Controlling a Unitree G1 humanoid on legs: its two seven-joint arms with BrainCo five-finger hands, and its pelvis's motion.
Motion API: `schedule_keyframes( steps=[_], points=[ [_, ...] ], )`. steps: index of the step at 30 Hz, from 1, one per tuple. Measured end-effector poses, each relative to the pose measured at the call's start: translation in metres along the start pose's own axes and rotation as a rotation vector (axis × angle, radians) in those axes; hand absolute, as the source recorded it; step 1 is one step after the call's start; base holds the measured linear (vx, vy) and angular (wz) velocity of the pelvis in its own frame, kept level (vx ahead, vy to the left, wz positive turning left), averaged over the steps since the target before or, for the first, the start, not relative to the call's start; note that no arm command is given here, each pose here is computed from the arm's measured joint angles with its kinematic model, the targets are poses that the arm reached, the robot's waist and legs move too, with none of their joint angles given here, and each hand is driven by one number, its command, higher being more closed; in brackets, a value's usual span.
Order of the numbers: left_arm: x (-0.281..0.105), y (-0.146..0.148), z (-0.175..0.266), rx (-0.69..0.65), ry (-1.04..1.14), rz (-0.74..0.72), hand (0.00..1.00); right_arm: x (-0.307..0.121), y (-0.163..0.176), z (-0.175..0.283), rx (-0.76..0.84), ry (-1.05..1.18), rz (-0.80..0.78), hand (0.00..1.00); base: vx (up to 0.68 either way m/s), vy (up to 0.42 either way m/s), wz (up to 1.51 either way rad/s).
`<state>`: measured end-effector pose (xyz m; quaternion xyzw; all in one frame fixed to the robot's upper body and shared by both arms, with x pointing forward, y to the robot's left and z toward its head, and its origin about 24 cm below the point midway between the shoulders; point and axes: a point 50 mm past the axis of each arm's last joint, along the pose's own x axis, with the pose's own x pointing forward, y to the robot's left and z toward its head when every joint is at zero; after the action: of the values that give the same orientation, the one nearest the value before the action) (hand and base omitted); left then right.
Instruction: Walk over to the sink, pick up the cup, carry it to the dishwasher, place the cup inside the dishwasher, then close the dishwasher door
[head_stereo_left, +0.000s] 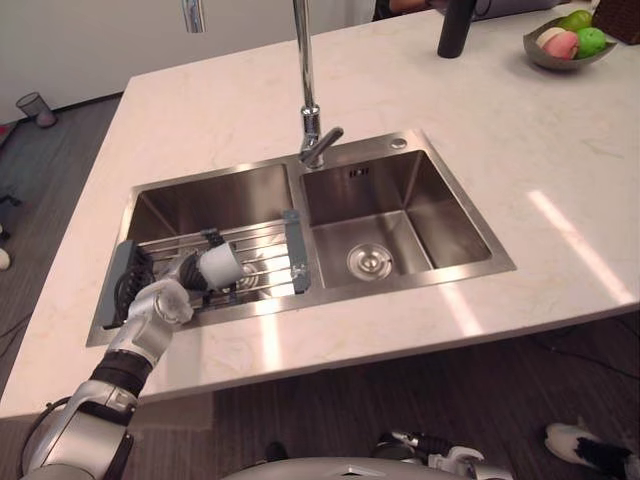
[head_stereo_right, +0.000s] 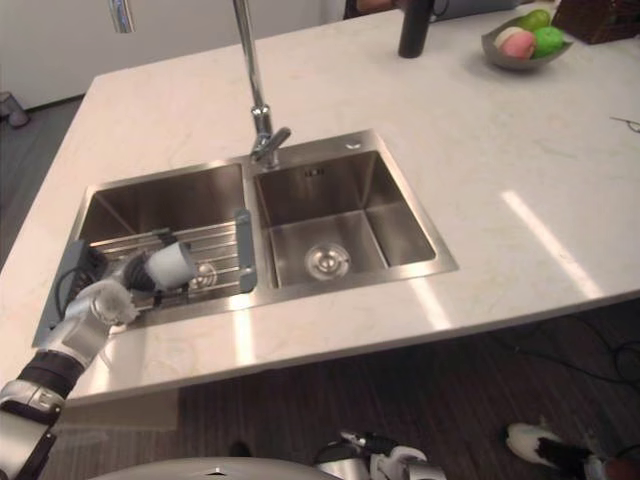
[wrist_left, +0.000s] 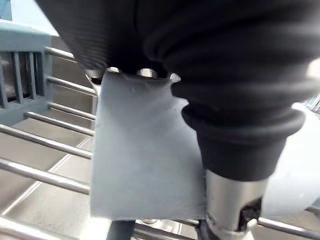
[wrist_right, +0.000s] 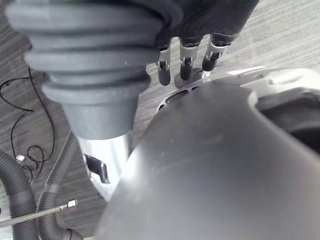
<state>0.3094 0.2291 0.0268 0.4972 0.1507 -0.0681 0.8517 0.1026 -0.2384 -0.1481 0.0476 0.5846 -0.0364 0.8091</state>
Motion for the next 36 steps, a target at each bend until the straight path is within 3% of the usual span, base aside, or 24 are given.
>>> schedule_keyframes(
  steps=[9,15,20,27,36],
  points=[
    [-0.017,0.003,0.024,-0.226,-0.214,0.094,1.0,0.002,0.006,-0.004,0.013,-0.017,0.015,0.0,-0.01,-0.009,0.07],
    [-0.03,0.032,0.033,-0.377,-0.322,0.273,1.0,0.002,0.004,-0.01,0.037,-0.017,0.012,0.0,-0.02,-0.006,0.05],
    [-0.053,0.062,0.043,-0.73,-0.472,0.465,1.0,0.001,0.003,-0.018,0.095,-0.021,0.013,0.0,-0.04,-0.007,0.1],
    [-0.086,0.069,0.036,-1.024,-0.607,0.639,1.0,0.002,0.01,-0.035,0.22,0.008,0.033,0.0,-0.01,-0.002,0.05],
    [-0.105,0.065,0.024,-1.13,-0.634,0.713,1.0,0.001,0.012,-0.043,0.253,0.042,0.041,0.0,-0.01,-0.001,0.03]
  ],
)
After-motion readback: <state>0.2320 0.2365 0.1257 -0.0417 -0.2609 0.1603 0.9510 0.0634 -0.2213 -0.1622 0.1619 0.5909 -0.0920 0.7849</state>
